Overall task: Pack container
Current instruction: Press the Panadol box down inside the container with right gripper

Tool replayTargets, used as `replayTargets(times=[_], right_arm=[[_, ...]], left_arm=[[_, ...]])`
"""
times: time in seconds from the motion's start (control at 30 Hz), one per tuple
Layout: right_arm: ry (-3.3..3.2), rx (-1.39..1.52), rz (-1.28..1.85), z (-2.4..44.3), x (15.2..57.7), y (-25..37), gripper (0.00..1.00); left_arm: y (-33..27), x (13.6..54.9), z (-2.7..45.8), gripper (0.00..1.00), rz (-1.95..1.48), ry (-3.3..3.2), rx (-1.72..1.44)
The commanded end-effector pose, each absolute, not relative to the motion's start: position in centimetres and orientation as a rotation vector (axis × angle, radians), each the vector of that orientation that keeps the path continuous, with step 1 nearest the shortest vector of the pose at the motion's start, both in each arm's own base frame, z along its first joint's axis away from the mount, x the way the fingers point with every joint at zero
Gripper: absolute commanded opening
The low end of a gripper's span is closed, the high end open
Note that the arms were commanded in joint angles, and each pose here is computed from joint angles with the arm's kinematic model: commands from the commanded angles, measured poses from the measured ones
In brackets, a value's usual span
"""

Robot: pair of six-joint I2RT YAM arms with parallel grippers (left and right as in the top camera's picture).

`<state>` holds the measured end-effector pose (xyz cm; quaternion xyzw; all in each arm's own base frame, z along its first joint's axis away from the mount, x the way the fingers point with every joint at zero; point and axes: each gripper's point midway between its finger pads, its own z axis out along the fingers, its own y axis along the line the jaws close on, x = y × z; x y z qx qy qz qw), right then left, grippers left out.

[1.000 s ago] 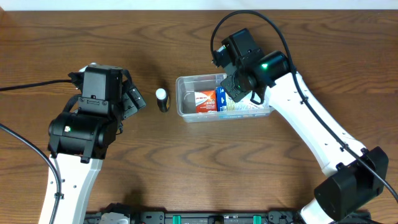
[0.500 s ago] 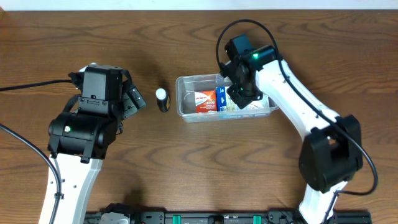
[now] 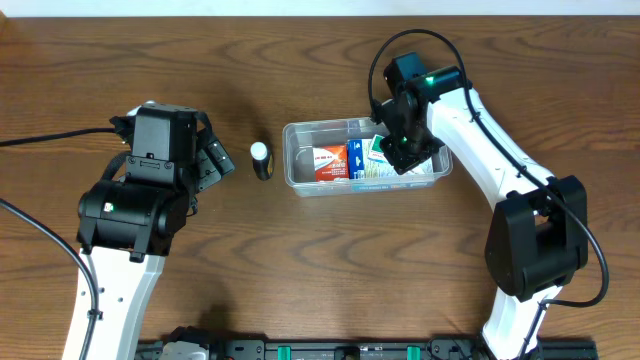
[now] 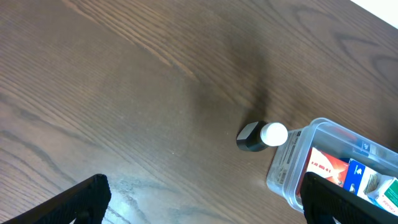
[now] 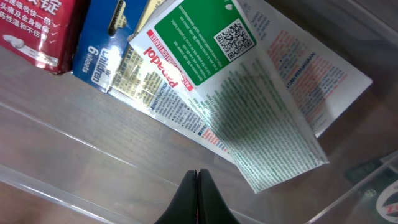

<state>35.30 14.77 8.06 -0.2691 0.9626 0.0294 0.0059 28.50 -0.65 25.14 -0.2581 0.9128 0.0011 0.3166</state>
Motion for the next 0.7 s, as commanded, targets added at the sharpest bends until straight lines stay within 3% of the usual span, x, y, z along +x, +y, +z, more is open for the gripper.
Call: replayTargets(times=[0.0,0.67], right_arm=[[3.029,-0.857,0.137,7.1,35.5,15.3,0.01],[3.028,-0.886,0.08,5.6,36.1,14.7,0.01]], left_arm=[[-0.2,28.6,25.2,0.98,0.031,2.397,-0.686],[-0.2,28.6,25.2,0.98,0.031,2.397,-0.686]])
